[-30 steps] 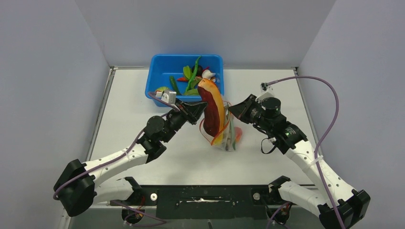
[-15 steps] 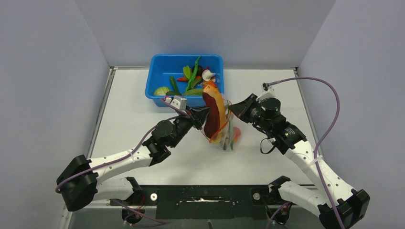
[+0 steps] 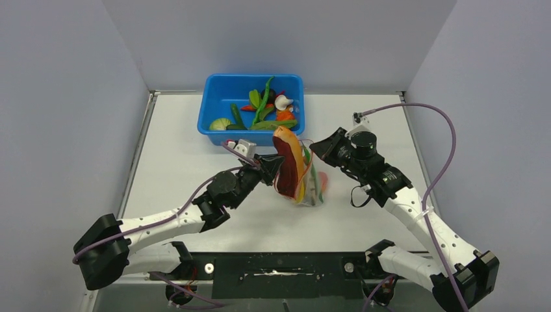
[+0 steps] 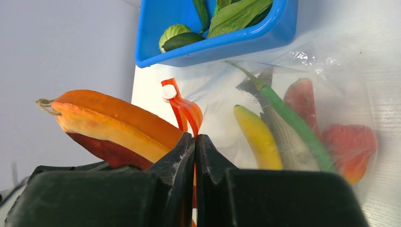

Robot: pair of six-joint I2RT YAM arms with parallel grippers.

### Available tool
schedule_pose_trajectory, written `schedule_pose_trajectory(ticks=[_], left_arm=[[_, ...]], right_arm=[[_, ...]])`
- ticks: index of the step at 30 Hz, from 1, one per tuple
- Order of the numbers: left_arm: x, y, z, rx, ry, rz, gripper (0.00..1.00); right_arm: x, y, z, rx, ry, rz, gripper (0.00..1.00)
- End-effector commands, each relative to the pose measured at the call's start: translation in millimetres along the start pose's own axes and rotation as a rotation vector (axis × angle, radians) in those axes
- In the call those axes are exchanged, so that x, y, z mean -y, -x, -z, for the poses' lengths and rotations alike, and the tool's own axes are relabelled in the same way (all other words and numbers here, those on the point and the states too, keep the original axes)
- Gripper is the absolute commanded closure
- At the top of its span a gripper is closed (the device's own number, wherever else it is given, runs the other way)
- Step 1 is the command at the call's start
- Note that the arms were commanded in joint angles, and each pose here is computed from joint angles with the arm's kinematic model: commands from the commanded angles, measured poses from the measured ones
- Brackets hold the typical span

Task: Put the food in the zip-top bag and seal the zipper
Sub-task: Place the fake food in the zipper food storage bag.

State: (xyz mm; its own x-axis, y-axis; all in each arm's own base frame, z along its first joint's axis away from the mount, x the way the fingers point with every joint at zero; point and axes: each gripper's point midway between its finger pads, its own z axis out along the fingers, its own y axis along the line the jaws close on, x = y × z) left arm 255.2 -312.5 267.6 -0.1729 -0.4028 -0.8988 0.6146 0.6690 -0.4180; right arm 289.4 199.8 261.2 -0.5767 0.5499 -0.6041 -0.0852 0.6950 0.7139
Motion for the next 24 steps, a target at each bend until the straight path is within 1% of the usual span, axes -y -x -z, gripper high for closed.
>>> schedule_pose_trajectory(ticks=[1,7,11,13,16,18,20,22,24], left_arm=[[8.4,11.0,-5.1,0.034,0.020,-0.010,1.00],[0.2,-5.4,-1.9,0.020,0.050,0.033,1.00],[10.5,7.8,-4.2,0.111,-0.009,0.086,1.00],[20.5,16.9,-10.9,0.130,-0.037,0.078,1.00],[26.1,23.7,-22.5,0.141,-0.010,0.059,1.00],[31.7,31.4,-19.4,0.202,-0.038,0.077,1.00],[37.3,35.1,-15.5,0.265,-0.055,0.041,1.00],[35.9,28.4,-20.8,0.266,-0.005,-0.040,1.00],[31.6,18.1,-26.5,0.253,0.038,-0.072,1.00]], right_arm=[[-29.3,30.9,3.1,0.110,0.092,0.015,1.00],[-24.3,30.4,-0.4,0.118,0.078,0.019,1.00],[-28.8,22.3,-5.5,0.080,0.105,-0.001,1.00],[-27.0,21.2,-7.3,0.080,0.096,0.000,1.00],[-23.9,20.6,-8.7,0.084,0.083,-0.001,1.00],[-24.8,20.4,-9.2,0.081,0.084,-0.003,1.00],[-24.7,19.2,-10.1,0.075,0.084,-0.009,1.00],[-24.4,19.3,-10.1,0.076,0.083,-0.017,1.00],[-26.0,20.2,-9.1,0.078,0.086,-0.023,1.00]])
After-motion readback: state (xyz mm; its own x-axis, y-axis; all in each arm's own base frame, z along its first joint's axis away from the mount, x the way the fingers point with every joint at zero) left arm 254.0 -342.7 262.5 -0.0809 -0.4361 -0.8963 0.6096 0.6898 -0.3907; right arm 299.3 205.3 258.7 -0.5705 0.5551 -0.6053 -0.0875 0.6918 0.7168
